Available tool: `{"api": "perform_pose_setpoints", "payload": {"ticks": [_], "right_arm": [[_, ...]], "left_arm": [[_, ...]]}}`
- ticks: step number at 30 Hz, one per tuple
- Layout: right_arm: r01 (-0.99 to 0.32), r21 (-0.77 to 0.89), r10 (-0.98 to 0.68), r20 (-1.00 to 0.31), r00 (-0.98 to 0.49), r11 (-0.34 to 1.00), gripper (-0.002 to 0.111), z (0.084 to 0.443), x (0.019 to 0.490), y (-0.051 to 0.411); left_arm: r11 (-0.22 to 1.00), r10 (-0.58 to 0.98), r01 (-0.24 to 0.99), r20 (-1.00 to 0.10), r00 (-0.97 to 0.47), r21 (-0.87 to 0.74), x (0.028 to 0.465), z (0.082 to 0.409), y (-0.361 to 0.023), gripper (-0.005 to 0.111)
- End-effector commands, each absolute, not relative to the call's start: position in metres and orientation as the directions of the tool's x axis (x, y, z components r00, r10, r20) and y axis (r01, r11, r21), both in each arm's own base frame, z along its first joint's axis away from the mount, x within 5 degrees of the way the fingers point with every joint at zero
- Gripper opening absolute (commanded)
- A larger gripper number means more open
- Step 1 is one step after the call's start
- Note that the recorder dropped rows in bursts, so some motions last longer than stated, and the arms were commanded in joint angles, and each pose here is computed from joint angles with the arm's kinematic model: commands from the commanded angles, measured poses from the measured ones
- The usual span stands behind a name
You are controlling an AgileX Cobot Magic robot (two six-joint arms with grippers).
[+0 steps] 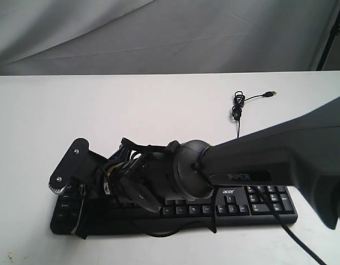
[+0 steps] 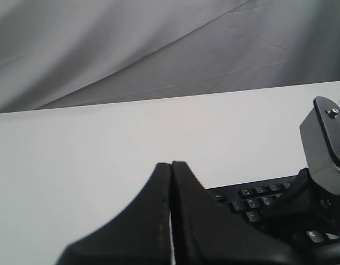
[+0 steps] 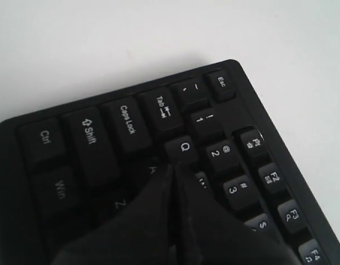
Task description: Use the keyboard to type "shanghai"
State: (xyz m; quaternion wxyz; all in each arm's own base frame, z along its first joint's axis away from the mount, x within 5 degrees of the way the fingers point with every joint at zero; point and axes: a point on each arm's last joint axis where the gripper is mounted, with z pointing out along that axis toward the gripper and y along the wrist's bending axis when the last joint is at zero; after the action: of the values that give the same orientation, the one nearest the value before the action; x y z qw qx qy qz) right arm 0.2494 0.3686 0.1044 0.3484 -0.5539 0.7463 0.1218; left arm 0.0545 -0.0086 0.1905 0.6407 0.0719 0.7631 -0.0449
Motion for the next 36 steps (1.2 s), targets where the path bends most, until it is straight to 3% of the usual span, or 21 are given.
{"api": "perform_pose_setpoints", "payload": {"ticks": [1,14,20,36], "right_arm": [[-0.915,-0.205,-0.755,-0.64,-0.143,0.347,0.0,0.1,0.249,0.369],[-0.906,-0.241,-0.757,-0.643,-0.119,0.347,0.0,0.155,0.243,0.341],[-0.875,-0.209,-0.712,-0.674,-0.194,0.436,0.0,0.149,0.244,0.303],[-0.87,-0.2,-0.717,-0.662,-0.218,0.45,0.0,0.13,0.248,0.298]], "left_arm": [[0.985,0.05,0.17,-0.985,-0.167,0.021,0.054,0.19,-0.009,0.0],[0.985,0.05,0.17,-0.985,-0.167,0.021,0.054,0.19,-0.009,0.0],[0.985,0.05,0.17,-0.985,-0.167,0.021,0.054,0.19,-0.009,0.0],[0.985,0.05,0.17,-0.985,-0.167,0.021,0.054,0.19,-0.009,0.0]]}}
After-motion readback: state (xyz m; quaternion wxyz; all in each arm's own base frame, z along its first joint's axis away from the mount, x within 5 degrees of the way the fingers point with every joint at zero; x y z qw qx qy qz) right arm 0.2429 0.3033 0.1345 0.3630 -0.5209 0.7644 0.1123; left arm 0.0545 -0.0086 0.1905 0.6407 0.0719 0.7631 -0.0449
